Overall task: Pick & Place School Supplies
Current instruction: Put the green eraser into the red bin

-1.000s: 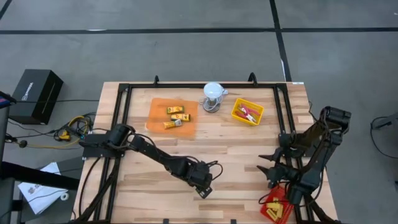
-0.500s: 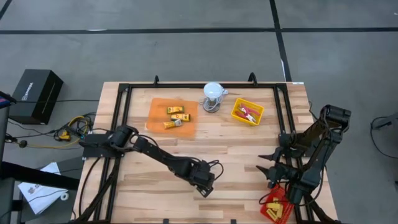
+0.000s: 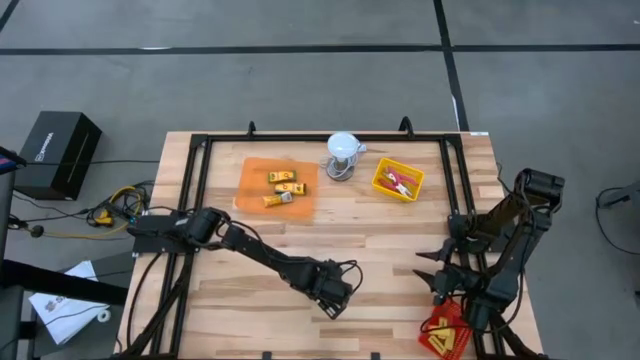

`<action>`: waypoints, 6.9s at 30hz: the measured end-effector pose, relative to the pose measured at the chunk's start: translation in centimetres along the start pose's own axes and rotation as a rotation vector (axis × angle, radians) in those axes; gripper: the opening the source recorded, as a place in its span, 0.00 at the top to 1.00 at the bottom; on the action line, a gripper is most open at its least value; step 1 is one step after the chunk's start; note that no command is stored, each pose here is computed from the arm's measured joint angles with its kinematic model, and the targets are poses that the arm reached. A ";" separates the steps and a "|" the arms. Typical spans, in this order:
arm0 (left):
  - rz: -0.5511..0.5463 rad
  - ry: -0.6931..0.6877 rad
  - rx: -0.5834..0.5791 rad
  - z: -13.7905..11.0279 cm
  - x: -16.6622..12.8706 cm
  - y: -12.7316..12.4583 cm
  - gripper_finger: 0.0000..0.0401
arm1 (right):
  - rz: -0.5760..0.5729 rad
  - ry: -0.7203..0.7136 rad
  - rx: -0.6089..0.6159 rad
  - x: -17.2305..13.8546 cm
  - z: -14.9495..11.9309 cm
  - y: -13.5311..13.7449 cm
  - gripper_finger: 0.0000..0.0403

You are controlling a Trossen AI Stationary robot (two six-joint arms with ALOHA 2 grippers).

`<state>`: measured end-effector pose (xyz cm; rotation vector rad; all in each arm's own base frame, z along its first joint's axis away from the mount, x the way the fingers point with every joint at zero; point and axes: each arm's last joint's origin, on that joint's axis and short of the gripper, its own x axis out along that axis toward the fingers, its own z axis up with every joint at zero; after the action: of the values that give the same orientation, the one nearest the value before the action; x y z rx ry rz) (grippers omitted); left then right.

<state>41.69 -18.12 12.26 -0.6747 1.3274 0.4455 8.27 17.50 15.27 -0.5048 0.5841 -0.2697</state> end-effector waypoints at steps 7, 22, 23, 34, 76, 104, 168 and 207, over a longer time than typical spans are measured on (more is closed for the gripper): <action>0.015 0.005 -0.028 -0.8 0.5 -0.2 0.56 | 0.012 -0.008 -0.004 -0.3 -0.1 0.1 0.44; 0.008 0.045 -0.037 -1.0 0.6 -0.2 0.56 | 0.001 -0.036 -0.006 -0.3 0.0 0.1 0.44; 0.006 0.051 -0.037 -1.0 0.6 -0.2 0.56 | 0.001 -0.035 -0.006 -0.3 0.0 0.1 0.44; 0.007 0.076 -0.019 -1.4 0.6 -0.3 0.56 | -0.001 -0.043 -0.008 -0.3 0.0 0.0 0.44; 0.136 -0.414 0.149 0.5 -2.5 -0.2 0.96 | -0.012 -0.093 -0.067 -1.0 3.1 0.4 0.44; 0.209 -0.409 0.408 6.6 -1.5 3.7 0.88 | -0.033 -0.144 -0.010 -3.9 8.4 -4.9 0.44; -0.122 -0.376 0.694 8.2 -3.3 7.7 1.00 | -0.129 -0.101 0.210 -0.4 10.4 -5.3 0.44; -0.225 -0.317 0.706 7.3 -1.0 7.3 1.00 | -0.110 -0.091 0.240 -0.3 10.5 -5.1 0.44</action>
<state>42.07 -7.69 12.58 -0.1459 0.9948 -0.1083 13.67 17.27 25.66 -0.3157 0.4284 -0.4140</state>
